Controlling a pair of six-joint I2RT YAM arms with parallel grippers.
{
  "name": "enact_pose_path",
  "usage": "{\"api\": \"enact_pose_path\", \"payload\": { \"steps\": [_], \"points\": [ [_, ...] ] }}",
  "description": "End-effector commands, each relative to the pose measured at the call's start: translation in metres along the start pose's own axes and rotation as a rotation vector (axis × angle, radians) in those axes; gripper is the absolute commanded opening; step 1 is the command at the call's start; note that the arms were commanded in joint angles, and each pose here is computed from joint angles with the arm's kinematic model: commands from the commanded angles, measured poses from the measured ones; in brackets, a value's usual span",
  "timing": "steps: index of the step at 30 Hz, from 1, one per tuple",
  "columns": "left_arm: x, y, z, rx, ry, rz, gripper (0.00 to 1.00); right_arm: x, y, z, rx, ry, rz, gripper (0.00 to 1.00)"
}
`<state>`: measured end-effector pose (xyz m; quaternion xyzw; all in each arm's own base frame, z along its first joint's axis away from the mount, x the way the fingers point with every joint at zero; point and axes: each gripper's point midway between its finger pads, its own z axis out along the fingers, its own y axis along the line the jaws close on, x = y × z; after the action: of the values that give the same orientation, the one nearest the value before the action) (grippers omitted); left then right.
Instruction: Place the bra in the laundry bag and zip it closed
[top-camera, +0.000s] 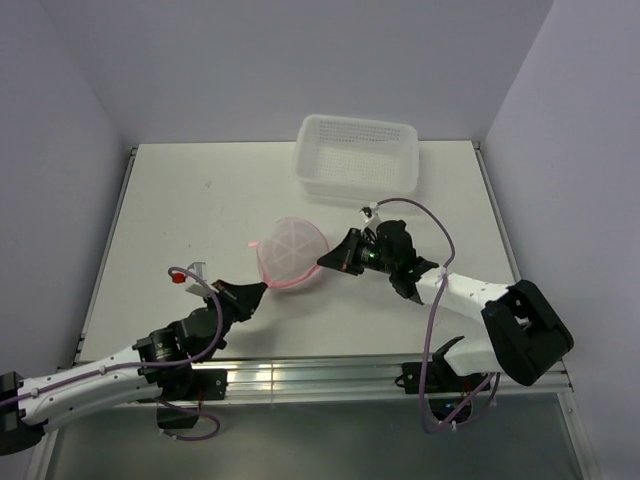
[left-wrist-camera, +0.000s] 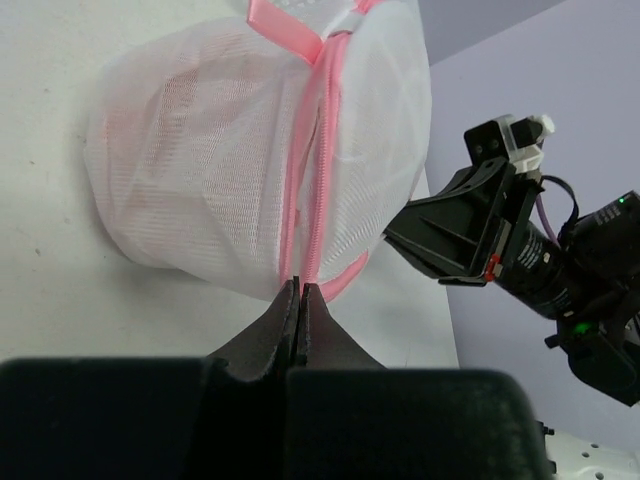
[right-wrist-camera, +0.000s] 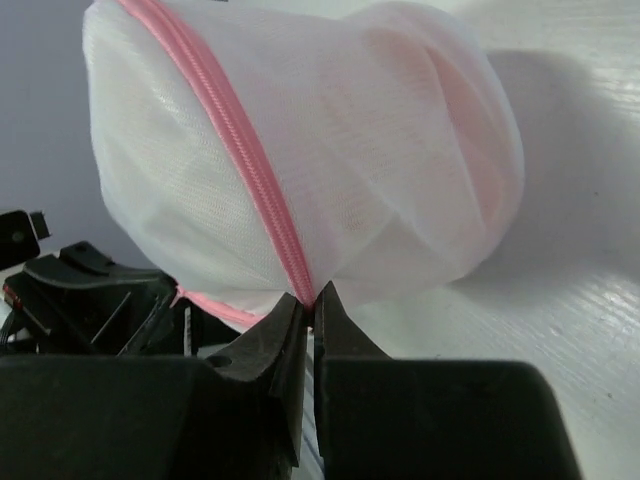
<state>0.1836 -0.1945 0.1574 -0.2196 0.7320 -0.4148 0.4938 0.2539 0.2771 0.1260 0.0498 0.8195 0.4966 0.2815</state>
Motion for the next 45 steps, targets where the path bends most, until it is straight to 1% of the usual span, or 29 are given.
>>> {"api": "enact_pose_path", "payload": {
  "steps": [1, 2, 3, 4, 5, 6, 7, 8, 9, 10, 11, 14, 16, 17, 19, 20, 21, 22, 23, 26, 31, 33, 34, 36, 38, 40, 41, 42, 45],
  "points": [
    [-0.012, 0.015, -0.003, -0.071, -0.045, 0.082, 0.00, -0.054, 0.004, 0.002, 0.033, -0.129, -0.075, 0.02],
    [-0.007, 0.013, -0.001, -0.065, -0.023, 0.093, 0.00, -0.053, 0.008, 0.003, 0.033, -0.117, -0.076, 0.06],
    [-0.004, 0.010, 0.001, -0.057, -0.014, 0.091, 0.00, -0.052, 0.009, 0.003, 0.031, -0.121, -0.072, 0.14],
    [-0.003, 0.000, 0.004, -0.031, -0.013, 0.069, 0.00, -0.051, 0.012, 0.001, 0.020, -0.118, -0.073, 0.36],
    [0.006, -0.002, 0.007, -0.028, 0.015, 0.077, 0.00, -0.045, 0.013, -0.003, 0.017, -0.115, -0.075, 0.47],
    [0.009, -0.005, 0.010, -0.021, 0.020, 0.072, 0.00, -0.043, 0.014, -0.006, 0.019, -0.120, -0.068, 0.65],
    [0.009, -0.014, 0.012, 0.005, 0.013, 0.045, 0.00, -0.045, 0.019, -0.013, 0.009, -0.148, -0.073, 0.71],
    [0.014, -0.014, 0.016, 0.003, 0.024, 0.047, 0.00, -0.031, 0.015, -0.016, 0.013, -0.132, -0.069, 0.75],
    [0.016, -0.017, 0.018, 0.014, 0.024, 0.040, 0.00, -0.026, 0.018, -0.018, 0.008, -0.131, -0.073, 0.81],
    [0.014, -0.026, 0.020, 0.040, 0.011, 0.018, 0.00, -0.020, 0.023, -0.022, 0.001, -0.130, -0.085, 0.82],
    [0.016, -0.024, 0.023, 0.025, 0.010, 0.031, 0.00, -0.011, 0.012, -0.023, 0.041, -0.125, -0.081, 0.82],
    [0.013, -0.039, 0.028, 0.053, -0.006, 0.022, 0.00, 0.008, 0.019, -0.026, 0.005, -0.123, -0.077, 0.80],
    [0.016, -0.046, 0.029, 0.076, 0.006, 0.018, 0.00, 0.021, 0.027, -0.022, -0.028, -0.092, -0.054, 0.75],
    [0.017, -0.049, 0.031, 0.078, 0.010, 0.021, 0.00, 0.020, 0.038, -0.020, -0.063, -0.097, -0.057, 0.74],
    [0.021, -0.051, 0.031, 0.083, 0.027, 0.023, 0.00, 0.026, 0.045, -0.013, -0.081, -0.085, -0.047, 0.67],
    [0.023, -0.051, 0.031, 0.086, 0.033, 0.017, 0.00, 0.021, 0.056, -0.011, -0.115, -0.100, -0.051, 0.66],
    [0.024, -0.052, 0.031, 0.092, 0.037, 0.011, 0.00, 0.025, 0.062, -0.009, -0.137, -0.078, -0.040, 0.63],
    [0.026, -0.050, 0.031, 0.094, 0.046, 0.010, 0.00, 0.026, 0.060, -0.004, -0.138, -0.067, -0.027, 0.61],
    [0.028, -0.049, 0.030, 0.092, 0.051, 0.003, 0.00, 0.023, 0.069, -0.003, -0.176, -0.075, -0.026, 0.60],
    [0.032, -0.046, 0.030, 0.096, 0.068, -0.009, 0.00, 0.026, 0.074, 0.006, -0.207, -0.046, 0.015, 0.56],
    [0.035, -0.048, 0.028, 0.113, 0.080, -0.016, 0.00, 0.031, 0.061, 0.021, -0.163, -0.028, 0.031, 0.49],
    [0.034, -0.051, 0.028, 0.121, 0.081, -0.014, 0.00, 0.028, 0.064, 0.021, -0.185, -0.043, 0.044, 0.43],
    [0.035, -0.051, 0.028, 0.121, 0.083, -0.012, 0.00, 0.027, 0.067, 0.023, -0.189, -0.044, 0.042, 0.42],
    [0.035, -0.051, 0.028, 0.122, 0.086, -0.012, 0.00, 0.026, 0.069, 0.024, -0.195, -0.046, 0.039, 0.28],
    [0.036, -0.049, 0.028, 0.120, 0.088, -0.014, 0.00, 0.024, 0.068, 0.024, -0.188, -0.056, 0.033, 0.22],
    [0.036, -0.048, 0.027, 0.120, 0.089, -0.017, 0.00, 0.020, 0.070, 0.023, -0.189, -0.074, 0.022, 0.07],
    [0.036, -0.045, 0.026, 0.110, 0.090, -0.011, 0.00, 0.020, 0.068, 0.023, -0.183, -0.077, 0.013, 0.02],
    [0.035, -0.043, 0.026, 0.101, 0.089, -0.007, 0.00, 0.018, 0.067, 0.022, -0.174, -0.085, 0.009, 0.00],
    [0.028, -0.033, 0.022, 0.066, 0.071, 0.014, 0.00, 0.013, 0.059, 0.019, -0.138, -0.104, -0.009, 0.00]
  ]
}}
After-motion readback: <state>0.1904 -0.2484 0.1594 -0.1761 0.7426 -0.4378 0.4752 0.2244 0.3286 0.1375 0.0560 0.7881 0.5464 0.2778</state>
